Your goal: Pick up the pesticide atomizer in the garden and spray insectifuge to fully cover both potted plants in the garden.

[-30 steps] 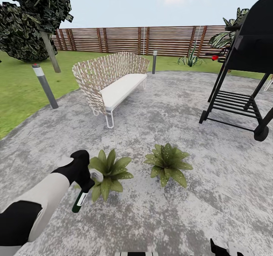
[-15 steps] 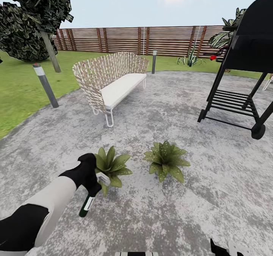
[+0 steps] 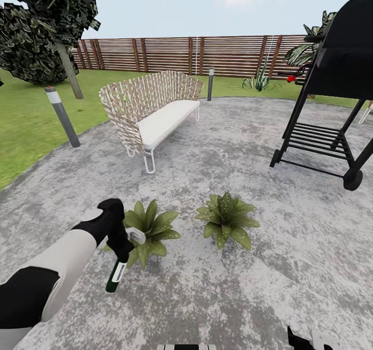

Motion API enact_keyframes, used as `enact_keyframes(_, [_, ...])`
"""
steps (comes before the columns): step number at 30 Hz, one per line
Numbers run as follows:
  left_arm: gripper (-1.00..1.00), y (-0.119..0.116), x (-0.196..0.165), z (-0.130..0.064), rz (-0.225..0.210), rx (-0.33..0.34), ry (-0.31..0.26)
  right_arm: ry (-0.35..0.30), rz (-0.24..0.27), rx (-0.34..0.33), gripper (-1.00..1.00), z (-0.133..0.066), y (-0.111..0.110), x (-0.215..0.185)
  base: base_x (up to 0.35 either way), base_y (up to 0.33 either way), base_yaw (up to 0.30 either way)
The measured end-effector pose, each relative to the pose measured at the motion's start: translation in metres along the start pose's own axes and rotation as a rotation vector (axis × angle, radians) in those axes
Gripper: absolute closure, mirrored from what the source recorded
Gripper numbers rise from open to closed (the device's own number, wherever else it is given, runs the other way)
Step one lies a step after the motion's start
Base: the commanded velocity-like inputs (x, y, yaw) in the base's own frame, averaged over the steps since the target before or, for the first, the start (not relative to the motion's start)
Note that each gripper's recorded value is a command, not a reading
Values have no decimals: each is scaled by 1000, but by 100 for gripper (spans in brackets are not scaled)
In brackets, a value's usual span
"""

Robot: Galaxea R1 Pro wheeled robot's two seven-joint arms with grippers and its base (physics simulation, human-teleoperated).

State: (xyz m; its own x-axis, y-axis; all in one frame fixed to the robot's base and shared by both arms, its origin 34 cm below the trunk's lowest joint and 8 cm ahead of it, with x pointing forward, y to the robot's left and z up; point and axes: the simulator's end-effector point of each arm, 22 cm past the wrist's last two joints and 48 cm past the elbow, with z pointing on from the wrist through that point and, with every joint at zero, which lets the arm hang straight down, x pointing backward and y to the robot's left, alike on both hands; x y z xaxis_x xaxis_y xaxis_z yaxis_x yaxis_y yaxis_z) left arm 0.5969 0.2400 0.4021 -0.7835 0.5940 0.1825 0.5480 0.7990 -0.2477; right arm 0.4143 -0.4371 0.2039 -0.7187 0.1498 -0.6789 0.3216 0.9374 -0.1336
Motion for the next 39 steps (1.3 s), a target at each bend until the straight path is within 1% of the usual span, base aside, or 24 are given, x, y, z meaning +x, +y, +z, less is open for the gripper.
enact_keyframes(4, [100, 6, 5, 1, -3, -18, 13, -1, 0, 0, -100, 0, 0, 0, 47, 110, 0])
enact_keyframes(8, [100, 18, 11, -1, -1, -73, 44, 0, 0, -2, -100, 0, 1, 0, 91, 280, -140])
enact_keyframes(13, [100, 22, 12, -2, -8, -84, 43, 0, 0, -2, -100, 0, 1, 0, 130, 288, -104])
enact_keyframes(16, [100, 23, 13, -2, -15, -89, 43, 0, 0, -1, -100, 0, 0, 0, 59, 81, -5])
enact_keyframes(17, [100, 27, 16, -1, -23, -95, 46, 0, 0, 0, -100, 0, -1, 0, 7, 9, -1])
enact_keyframes(19, [100, 36, 27, 3, -42, -102, 57, 0, -2, 1, -100, 0, -1, 0, 3, 4, 0])
enact_keyframes(22, [100, 40, 32, 9, -49, -112, 63, 0, -1, 1, -100, 0, -1, 0, 0, 1, 0])
enact_keyframes(24, [100, 43, 30, 10, -48, -135, 56, 0, -1, 1, -100, 0, -1, 0, 0, 0, 0])
enact_keyframes(26, [100, 46, 26, 9, -66, -140, 33, 0, -1, 1, -100, 0, -1, 0, 0, 0, 0])
enact_keyframes(27, [100, 49, 25, 8, -82, -138, 15, 0, -1, 1, -100, 0, -1, 0, 0, 0, 0])
enact_keyframes(28, [100, 54, 24, 6, -113, -133, -16, 0, -1, 1, -100, 0, -1, 0, 0, 0, 0])
enact_keyframes(29, [100, 56, 23, 6, -127, -125, -32, 0, -1, 1, -100, 0, -1, 0, 0, 0, 0])
enact_keyframes(31, [100, 56, 22, 6, -132, -120, -40, 0, -1, 1, -100, 0, -1, 0, 0, 0, 0])
enact_keyframes(35, [100, 53, 23, 10, -132, -110, -35, 0, -1, 1, -100, 0, -1, 0, 0, 0, 0])
enact_keyframes(36, [100, 52, 25, 14, -132, -106, -29, 0, -1, 1, -100, 0, -1, 0, 0, 43, 0])
enact_keyframes(38, [100, 47, 39, 34, -133, -100, 2, 0, -1, 1, -100, 0, -1, 0, 29, 186, 0])
enact_keyframes(39, [100, 47, 43, 40, -133, -106, 11, 0, -1, 1, -100, 0, -1, 0, 57, 247, 0])
